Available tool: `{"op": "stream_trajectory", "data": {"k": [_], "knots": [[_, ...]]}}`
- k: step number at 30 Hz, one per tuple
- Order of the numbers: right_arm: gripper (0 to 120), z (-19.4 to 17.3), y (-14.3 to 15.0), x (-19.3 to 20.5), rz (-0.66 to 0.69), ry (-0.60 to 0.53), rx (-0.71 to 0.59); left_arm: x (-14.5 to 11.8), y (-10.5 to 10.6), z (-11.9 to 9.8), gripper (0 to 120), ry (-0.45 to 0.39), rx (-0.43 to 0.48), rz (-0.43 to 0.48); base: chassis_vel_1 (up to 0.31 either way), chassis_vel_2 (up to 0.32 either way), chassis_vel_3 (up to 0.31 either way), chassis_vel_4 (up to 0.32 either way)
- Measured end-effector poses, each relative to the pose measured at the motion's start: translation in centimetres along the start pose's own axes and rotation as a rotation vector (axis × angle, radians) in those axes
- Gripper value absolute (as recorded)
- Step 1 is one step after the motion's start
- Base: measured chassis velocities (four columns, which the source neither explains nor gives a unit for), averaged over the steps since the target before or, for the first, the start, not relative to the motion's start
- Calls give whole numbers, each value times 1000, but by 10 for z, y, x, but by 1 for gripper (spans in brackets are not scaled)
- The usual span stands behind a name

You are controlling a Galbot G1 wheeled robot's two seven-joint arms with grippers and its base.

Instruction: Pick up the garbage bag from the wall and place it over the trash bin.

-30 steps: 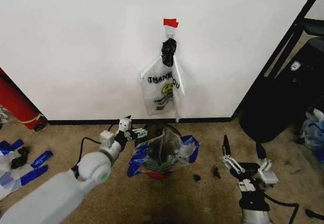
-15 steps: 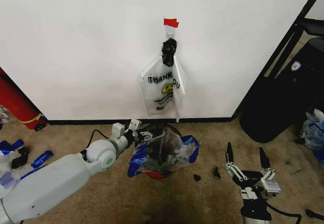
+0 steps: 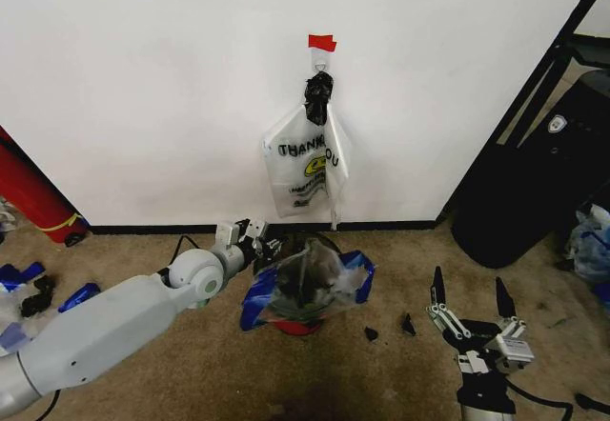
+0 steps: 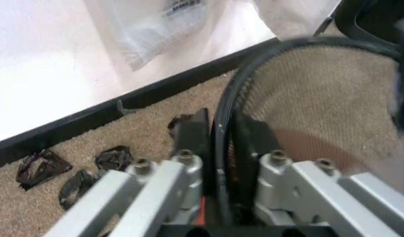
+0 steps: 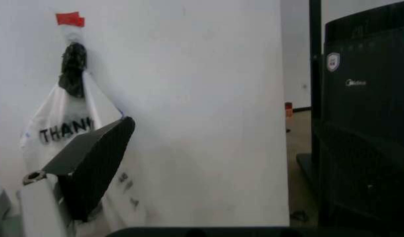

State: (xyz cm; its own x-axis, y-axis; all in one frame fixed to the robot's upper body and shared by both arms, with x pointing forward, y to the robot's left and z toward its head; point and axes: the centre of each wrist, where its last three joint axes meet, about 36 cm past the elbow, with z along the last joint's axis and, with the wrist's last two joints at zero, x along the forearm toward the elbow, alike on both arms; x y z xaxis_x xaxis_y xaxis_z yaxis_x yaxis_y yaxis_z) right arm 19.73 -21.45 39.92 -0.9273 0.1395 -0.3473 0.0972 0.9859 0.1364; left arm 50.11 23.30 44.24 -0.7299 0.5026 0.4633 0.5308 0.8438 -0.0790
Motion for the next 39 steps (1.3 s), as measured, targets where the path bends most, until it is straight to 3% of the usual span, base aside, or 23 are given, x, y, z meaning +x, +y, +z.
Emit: {"op": "stream_trajectory", "data": {"k": [2,8,13,16,25,31,39], "knots": [[100,-1,1,-2,8,-4,5,2,-1,2,4,10,10,5,0,0,0,0],[100,-2,1,-2,14,-4,4,15,-10,3,4,17,83,-12,0,0,0,0],[100,0,1,-1,16,8,4,40,-23,-2,4,-22,171,-58,0,0,0,0],[100,1,2,-2,20,19,-2,59,-32,-4,4,-83,260,-138,0,0,0,0],[100,3,6,-7,18,45,-10,95,-55,15,4,-128,467,-329,0,0,0,0],[100,2,9,-12,16,59,-8,103,-74,19,4,-145,578,-386,0,0,0,0],[100,-1,10,-16,6,70,-2,110,-104,50,4,-138,735,-418,0,0,0,0]]}}
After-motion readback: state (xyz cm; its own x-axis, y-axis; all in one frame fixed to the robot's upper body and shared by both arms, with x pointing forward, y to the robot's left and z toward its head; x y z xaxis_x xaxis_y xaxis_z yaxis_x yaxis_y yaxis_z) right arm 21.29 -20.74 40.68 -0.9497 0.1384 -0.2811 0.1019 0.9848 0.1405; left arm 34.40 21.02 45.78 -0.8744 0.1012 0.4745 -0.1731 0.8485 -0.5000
